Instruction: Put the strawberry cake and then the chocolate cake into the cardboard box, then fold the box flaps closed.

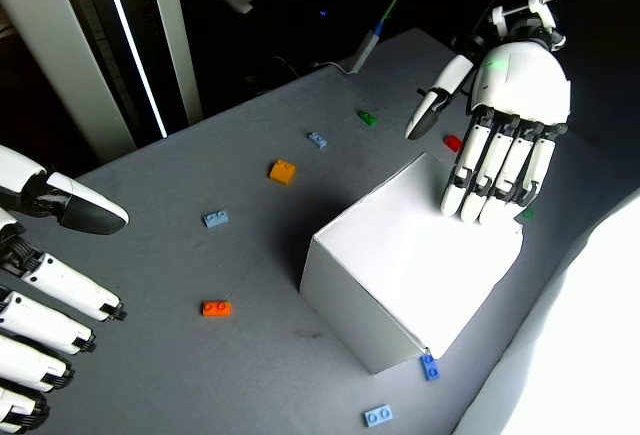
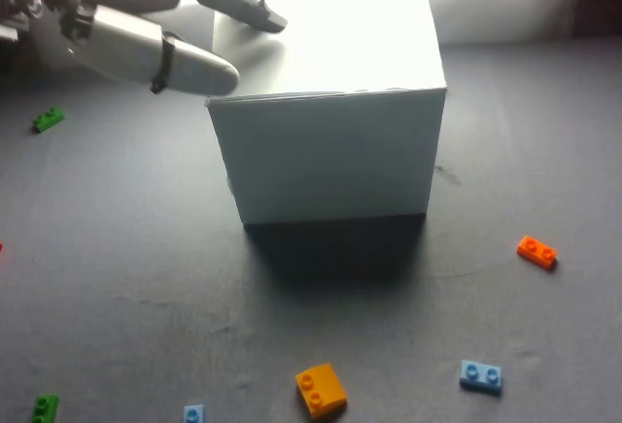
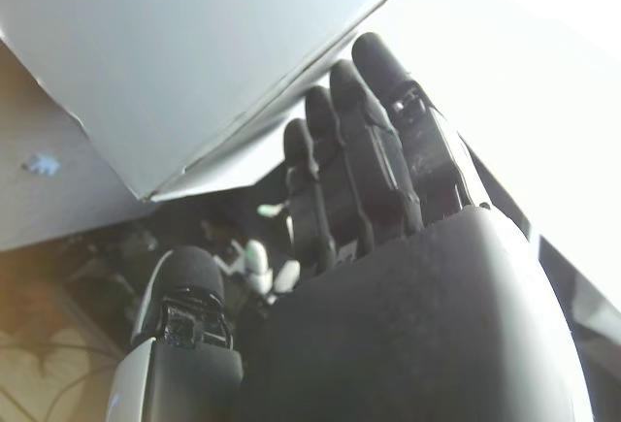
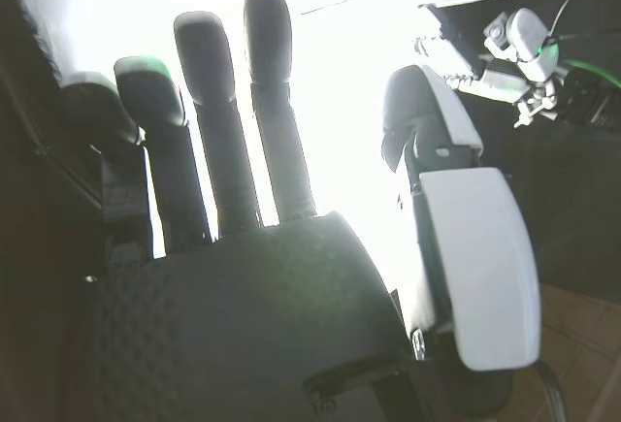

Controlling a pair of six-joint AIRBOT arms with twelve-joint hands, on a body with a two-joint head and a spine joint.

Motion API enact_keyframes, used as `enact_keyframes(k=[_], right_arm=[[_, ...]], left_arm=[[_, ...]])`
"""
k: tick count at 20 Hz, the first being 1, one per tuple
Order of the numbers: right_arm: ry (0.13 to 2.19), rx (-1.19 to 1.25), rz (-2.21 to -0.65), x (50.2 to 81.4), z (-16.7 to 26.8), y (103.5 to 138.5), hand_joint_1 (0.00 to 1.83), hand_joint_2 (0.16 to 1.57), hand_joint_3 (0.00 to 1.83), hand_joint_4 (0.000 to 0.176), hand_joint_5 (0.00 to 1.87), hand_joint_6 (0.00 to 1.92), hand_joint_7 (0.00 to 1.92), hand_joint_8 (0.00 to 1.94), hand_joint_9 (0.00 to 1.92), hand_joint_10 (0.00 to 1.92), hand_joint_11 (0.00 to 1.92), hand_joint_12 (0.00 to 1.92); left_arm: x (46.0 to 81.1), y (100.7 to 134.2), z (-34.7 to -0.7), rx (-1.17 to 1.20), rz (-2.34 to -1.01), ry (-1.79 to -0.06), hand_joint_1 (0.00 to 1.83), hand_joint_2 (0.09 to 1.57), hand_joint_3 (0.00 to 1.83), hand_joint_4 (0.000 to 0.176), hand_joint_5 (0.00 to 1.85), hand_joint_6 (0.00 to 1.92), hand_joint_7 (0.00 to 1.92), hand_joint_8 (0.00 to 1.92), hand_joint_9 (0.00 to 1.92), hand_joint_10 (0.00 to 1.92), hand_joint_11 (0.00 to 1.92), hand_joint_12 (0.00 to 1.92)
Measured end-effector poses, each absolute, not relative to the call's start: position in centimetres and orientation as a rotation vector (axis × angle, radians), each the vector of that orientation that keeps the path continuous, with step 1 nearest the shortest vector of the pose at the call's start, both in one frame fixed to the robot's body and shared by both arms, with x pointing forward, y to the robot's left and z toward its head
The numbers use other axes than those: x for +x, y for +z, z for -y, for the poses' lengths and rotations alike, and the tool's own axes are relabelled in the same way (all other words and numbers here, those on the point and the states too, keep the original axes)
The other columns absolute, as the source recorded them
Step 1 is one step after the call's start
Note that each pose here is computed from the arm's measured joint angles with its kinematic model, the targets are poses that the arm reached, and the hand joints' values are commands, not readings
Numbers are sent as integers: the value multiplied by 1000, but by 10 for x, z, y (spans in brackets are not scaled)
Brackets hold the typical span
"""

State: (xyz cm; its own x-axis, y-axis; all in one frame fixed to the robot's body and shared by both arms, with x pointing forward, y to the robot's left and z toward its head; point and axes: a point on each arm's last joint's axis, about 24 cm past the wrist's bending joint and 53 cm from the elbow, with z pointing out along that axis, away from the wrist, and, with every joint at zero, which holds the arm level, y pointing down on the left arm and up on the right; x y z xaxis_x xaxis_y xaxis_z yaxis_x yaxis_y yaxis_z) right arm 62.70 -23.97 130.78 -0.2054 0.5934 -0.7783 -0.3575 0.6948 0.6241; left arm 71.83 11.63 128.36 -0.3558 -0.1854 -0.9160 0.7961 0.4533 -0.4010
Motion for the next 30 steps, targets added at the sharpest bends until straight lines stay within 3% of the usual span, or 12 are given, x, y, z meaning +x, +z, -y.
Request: enact_keyframes(k=[8, 15, 17, 18, 19, 20, 21, 22, 23, 24, 25, 30], right_arm=[[877, 199, -1556, 626, 238, 1307, 34, 1287, 0, 0, 717, 1392, 845, 1552, 683, 1921, 436, 1921], [877, 197, -1558, 626, 237, 1307, 45, 1286, 0, 0, 691, 1399, 788, 1543, 598, 1921, 326, 1921], [877, 192, -1558, 625, 236, 1307, 49, 1288, 0, 0, 698, 1386, 788, 1576, 609, 1921, 336, 1921], [877, 192, -1559, 625, 236, 1307, 39, 1293, 2, 0, 682, 1436, 777, 1627, 609, 1921, 327, 1921], [877, 192, -1559, 625, 236, 1307, 39, 1293, 2, 0, 682, 1436, 777, 1627, 609, 1921, 327, 1921], [877, 191, -1559, 625, 236, 1307, 82, 1284, 0, 0, 706, 1425, 808, 1648, 637, 1921, 383, 1921], [877, 191, -1559, 625, 236, 1307, 82, 1284, 0, 0, 706, 1425, 808, 1648, 637, 1921, 383, 1921], [877, 189, -1559, 625, 235, 1307, 92, 1284, 0, 0, 725, 1461, 825, 1663, 692, 1921, 452, 1921], [877, 187, -1559, 625, 235, 1307, 53, 1292, 2, 0, 737, 1555, 866, 1631, 730, 1921, 474, 1921], [877, 187, -1559, 625, 235, 1307, 34, 1298, 4, 0, 732, 1637, 902, 1592, 750, 1889, 431, 1921], [877, 187, -1560, 625, 235, 1306, 32, 1299, 3, 0, 734, 1674, 916, 1582, 757, 1880, 412, 1921], [877, 182, -1561, 624, 233, 1306, 41, 1318, 6, 0, 783, 1699, 1004, 1551, 850, 1838, 462, 1921]], left_arm=[[741, 1287, -164, 517, -1621, -1026, 0, 1276, 0, 0, 493, 11, 633, 14, 667, 14, 261, 1048], [736, 1264, -183, 597, -1687, -977, 87, 1288, 0, 0, 713, 13, 900, 21, 884, 47, 425, 1050], [726, 1248, -182, 650, -1725, -984, 138, 1284, 0, 0, 809, 14, 984, 28, 945, 68, 408, 1184], [718, 1239, -181, 690, -1747, -989, 168, 1274, 0, 0, 951, 8, 1134, 32, 935, 450, 440, 1336], [715, 1236, -181, 701, -1755, -996, 168, 1274, 0, 0, 951, 8, 1134, 32, 935, 450, 440, 1336], [707, 1230, -182, 722, -1767, -1009, 201, 1282, 1, 0, 1091, 31, 1178, 312, 828, 1178, 511, 1560], [702, 1228, -182, 742, -1771, -1018, 201, 1282, 1, 0, 1091, 31, 1178, 312, 828, 1178, 511, 1560], [696, 1224, -182, 764, -1776, -1025, 153, 1307, 2, 0, 1129, 69, 1060, 808, 844, 1457, 616, 1709], [688, 1224, -181, 796, -1773, -1043, 98, 1336, 4, 0, 909, 878, 998, 1202, 884, 1628, 720, 1824], [681, 1224, -180, 814, -1768, -1061, 113, 1334, 1, 0, 808, 1410, 987, 1464, 923, 1753, 810, 1891], [670, 1226, -178, 838, -1762, -1091, 120, 1338, 1, 0, 771, 1629, 991, 1552, 953, 1793, 841, 1915], [633, 1228, -171, 916, -1758, -1206, 133, 1390, 4, 0, 866, 1539, 1085, 1583, 1071, 1789, 964, 1917]])
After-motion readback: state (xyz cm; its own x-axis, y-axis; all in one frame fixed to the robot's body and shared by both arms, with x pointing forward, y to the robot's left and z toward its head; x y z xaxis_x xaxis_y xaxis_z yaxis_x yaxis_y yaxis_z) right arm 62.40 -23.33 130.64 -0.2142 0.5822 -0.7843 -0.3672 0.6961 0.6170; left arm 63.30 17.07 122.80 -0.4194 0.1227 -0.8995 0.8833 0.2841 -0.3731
